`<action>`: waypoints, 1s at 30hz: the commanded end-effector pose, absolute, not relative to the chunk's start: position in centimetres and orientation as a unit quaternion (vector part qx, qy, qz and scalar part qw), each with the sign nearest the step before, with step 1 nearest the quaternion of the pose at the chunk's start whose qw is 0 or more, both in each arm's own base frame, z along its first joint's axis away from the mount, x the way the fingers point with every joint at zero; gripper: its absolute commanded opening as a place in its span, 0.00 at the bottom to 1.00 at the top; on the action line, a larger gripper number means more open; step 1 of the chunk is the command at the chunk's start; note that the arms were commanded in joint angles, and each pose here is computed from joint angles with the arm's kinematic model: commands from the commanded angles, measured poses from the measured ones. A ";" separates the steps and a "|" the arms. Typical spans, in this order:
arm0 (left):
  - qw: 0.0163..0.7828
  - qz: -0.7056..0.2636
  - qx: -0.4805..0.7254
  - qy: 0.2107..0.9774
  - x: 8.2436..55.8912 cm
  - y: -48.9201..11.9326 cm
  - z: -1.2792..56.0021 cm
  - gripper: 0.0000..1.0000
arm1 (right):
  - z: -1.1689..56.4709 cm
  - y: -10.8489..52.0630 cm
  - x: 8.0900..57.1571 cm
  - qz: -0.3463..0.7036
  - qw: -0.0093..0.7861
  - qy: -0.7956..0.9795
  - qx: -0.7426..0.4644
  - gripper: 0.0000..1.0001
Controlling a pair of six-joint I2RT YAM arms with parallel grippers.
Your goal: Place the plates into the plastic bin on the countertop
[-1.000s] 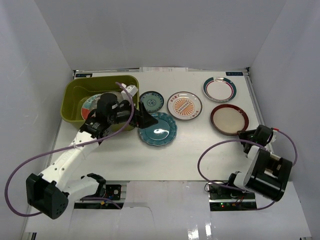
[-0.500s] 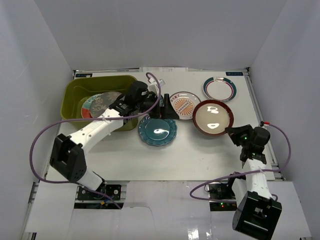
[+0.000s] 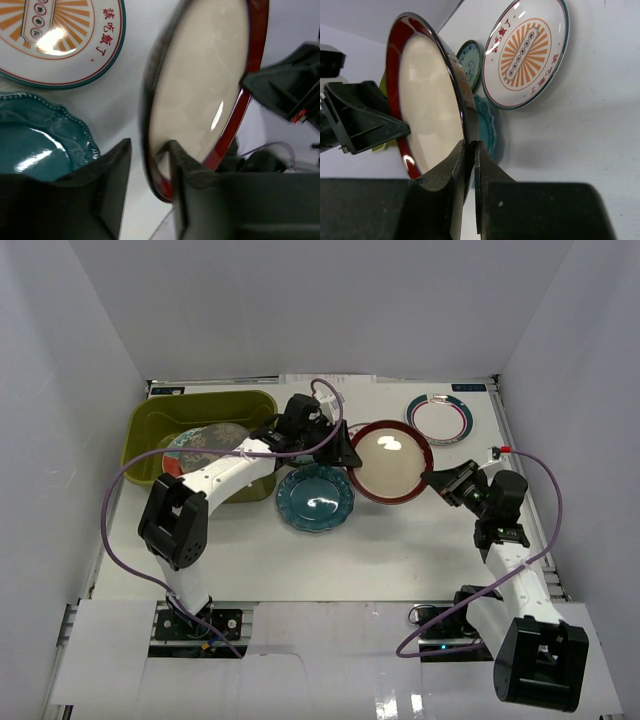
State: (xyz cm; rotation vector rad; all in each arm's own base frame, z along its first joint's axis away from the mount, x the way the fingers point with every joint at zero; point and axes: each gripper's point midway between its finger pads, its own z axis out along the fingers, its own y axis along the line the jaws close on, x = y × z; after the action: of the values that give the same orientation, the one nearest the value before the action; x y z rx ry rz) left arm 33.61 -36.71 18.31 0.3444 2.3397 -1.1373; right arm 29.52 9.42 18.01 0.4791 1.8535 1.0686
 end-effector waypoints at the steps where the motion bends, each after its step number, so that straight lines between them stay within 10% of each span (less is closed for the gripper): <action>1: 0.293 -0.419 0.135 0.849 34.3 -37.0 20.6 0.39 | 24.6 11.3 29.7 0.494 0.504 0.698 0.119 0.08; 5: 0.293 -0.424 0.135 0.846 34.1 -37.0 20.8 0.02 | 23.9 11.7 29.5 0.500 0.493 0.703 0.116 0.08; 8: 0.309 -0.426 0.126 0.841 34.1 -36.5 22.0 0.00 | 23.4 11.9 29.5 0.502 0.483 0.708 0.119 0.13; 12: 0.314 -0.494 0.089 0.806 34.9 -34.1 26.6 0.00 | 23.3 12.1 29.4 0.502 0.475 0.713 0.116 0.65; 18: 0.391 -0.532 0.018 0.751 36.3 -22.9 35.1 0.00 | 24.2 13.4 28.2 0.511 0.477 0.711 0.081 0.87; 30: 0.574 -0.244 -0.242 0.744 35.8 -1.4 35.1 0.00 | 19.0 18.5 25.5 0.510 0.408 0.757 0.021 0.83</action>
State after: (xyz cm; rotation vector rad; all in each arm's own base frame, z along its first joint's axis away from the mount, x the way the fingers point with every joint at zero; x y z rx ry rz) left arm 36.16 -3.35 35.26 -0.5089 1.7699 -0.7169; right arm 25.73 17.56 19.36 0.1303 1.9032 1.3049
